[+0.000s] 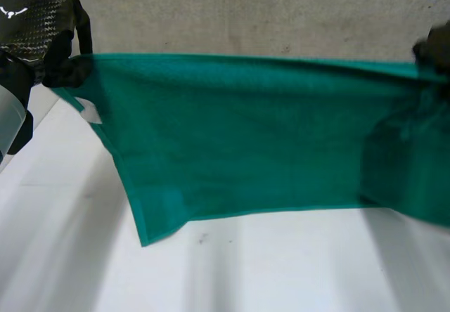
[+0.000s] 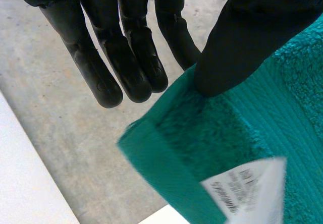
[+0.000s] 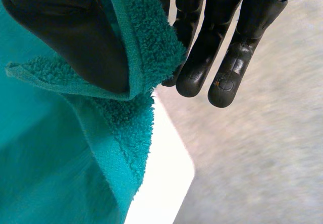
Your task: Fold the towel.
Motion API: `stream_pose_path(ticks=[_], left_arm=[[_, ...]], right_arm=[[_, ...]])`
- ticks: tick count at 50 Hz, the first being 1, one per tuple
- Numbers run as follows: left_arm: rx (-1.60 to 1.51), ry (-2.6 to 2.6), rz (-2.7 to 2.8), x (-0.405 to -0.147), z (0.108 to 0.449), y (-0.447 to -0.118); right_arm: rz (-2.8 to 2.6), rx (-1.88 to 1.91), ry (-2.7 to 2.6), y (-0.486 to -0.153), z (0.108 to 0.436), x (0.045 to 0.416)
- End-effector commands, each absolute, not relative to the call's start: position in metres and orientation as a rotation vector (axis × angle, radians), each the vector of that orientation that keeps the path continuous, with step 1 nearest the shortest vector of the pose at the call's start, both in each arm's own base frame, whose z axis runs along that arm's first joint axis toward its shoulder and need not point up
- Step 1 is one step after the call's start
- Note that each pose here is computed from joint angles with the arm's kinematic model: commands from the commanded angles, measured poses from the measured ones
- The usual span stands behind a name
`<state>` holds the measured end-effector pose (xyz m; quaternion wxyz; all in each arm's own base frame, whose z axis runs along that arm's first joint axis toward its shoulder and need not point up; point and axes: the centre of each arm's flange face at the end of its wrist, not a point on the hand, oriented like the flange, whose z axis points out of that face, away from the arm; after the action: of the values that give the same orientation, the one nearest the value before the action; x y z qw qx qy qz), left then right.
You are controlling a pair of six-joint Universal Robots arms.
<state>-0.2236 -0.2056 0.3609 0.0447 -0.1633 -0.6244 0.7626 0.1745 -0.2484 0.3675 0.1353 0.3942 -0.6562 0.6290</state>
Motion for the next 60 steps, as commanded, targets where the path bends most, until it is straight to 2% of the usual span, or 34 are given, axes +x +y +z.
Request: stream_pose_path(ticks=[1, 6, 9, 13, 15, 17, 18, 19, 20, 22, 24, 25, 27, 29, 30, 31, 33, 35, 37, 38, 39, 40, 44, 45, 47, 48, 51, 55, 60], left_arm=[[-0.692, -2.146, 2.11, -0.235, 0.309, -0.223], [-0.809, -2.329, 1.914, -0.247, 0.249, -0.251], [-0.834, -2.361, 1.864, -0.256, 0.232, -0.264], [-0.828, -2.336, 1.895, -0.27, 0.228, -0.293], [-0.82, -2.312, 1.924, -0.274, 0.234, -0.298], [-0.754, -2.135, 2.133, -0.283, 0.28, -0.317], [-0.753, -2.134, 2.134, -0.283, 0.281, -0.318], [-0.685, -1.99, 2.282, -0.285, 0.315, -0.325], [-0.596, -1.81, 2.443, -0.285, 0.355, -0.328], [-0.456, -1.526, 2.65, -0.279, 0.41, -0.32], [-0.352, -1.363, 2.766, -0.269, 0.439, -0.313], [-0.312, -1.292, 2.804, -0.266, 0.449, -0.31], [-0.285, -1.241, 2.829, -0.264, 0.456, -0.306], [-0.351, -1.351, 2.773, -0.263, 0.43, -0.299], [-0.351, -1.351, 2.773, -0.263, 0.43, -0.299], [-0.428, -1.494, 2.69, -0.264, 0.395, -0.301], [-0.449, -1.549, 2.656, -0.264, 0.382, -0.301], [-0.528, -1.741, 2.54, -0.259, 0.332, -0.298], [-0.555, -1.823, 2.49, -0.255, 0.311, -0.296], [-0.555, -1.823, 2.49, -0.255, 0.311, -0.296], [-0.577, -1.919, 2.427, -0.249, 0.286, -0.292], [-0.583, -1.951, 2.404, -0.246, 0.278, -0.291], [-0.595, -2.063, 2.322, -0.238, 0.249, -0.287], [-0.595, -2.063, 2.322, -0.238, 0.249, -0.287], [-0.615, -2.114, 2.274, -0.236, 0.234, -0.283], [-0.615, -2.114, 2.273, -0.236, 0.234, -0.283], [-0.64, -2.168, 2.216, -0.237, 0.216, -0.281], [-0.648, -2.203, 2.18, -0.235, 0.206, -0.277], [-0.651, -2.207, 2.174, -0.235, 0.205, -0.276]], right_arm=[[1.369, 1.456, -2.095, -0.269, 0.293, 0.175], [1.247, 1.519, -2.205, -0.285, 0.254, 0.177], [1.245, 1.51, -2.205, -0.301, 0.241, 0.178], [1.374, 1.449, -2.085, -0.326, 0.249, 0.189], [1.55, 1.344, -1.935, -0.344, 0.274, 0.204], [1.616, 1.293, -1.88, -0.35, 0.286, 0.208], [1.76, 1.189, -1.757, -0.36, 0.312, 0.216], [1.902, 1.085, -1.63, -0.369, 0.338, 0.221], [1.974, 1.04, -1.563, -0.372, 0.35, 0.224], [2.037, 0.995, -1.498, -0.374, 0.361, 0.225], [2.248, 0.848, -1.235, -0.366, 0.411, 0.225], [2.249, 0.848, -1.234, -0.365, 0.411, 0.225], [2.331, 0.86, -1.119, -0.341, 0.434, 0.224], [2.325, 0.992, -1.175, -0.326, 0.424, 0.228], [2.311, 1.047, -1.216, -0.323, 0.416, 0.229], [2.291, 1.103, -1.267, -0.321, 0.406, 0.23], [2.221, 1.277, -1.427, -0.312, 0.375, 0.234], [2.139, 1.397, -1.588, -0.303, 0.347, 0.234], [2.074, 1.457, -1.682, -0.297, 0.329, 0.233], [2.019, 1.49, -1.74, -0.293, 0.315, 0.231], [1.992, 1.508, -1.764, -0.291, 0.308, 0.231], [1.967, 1.525, -1.785, -0.29, 0.3, 0.23], [1.839, 1.597, -1.9, -0.288, 0.262, 0.23], [1.839, 1.597, -1.9, -0.288, 0.262, 0.23], [1.725, 1.634, -2.035, -0.289, 0.226, 0.23], [1.724, 1.634, -2.036, -0.289, 0.226, 0.23], [1.589, 1.61, -2.241, -0.29, 0.183, 0.228], [1.589, 1.415, -2.463, -0.292, 0.167, 0.226], [1.641, 1.16, -2.655, -0.295, 0.163, 0.217]])
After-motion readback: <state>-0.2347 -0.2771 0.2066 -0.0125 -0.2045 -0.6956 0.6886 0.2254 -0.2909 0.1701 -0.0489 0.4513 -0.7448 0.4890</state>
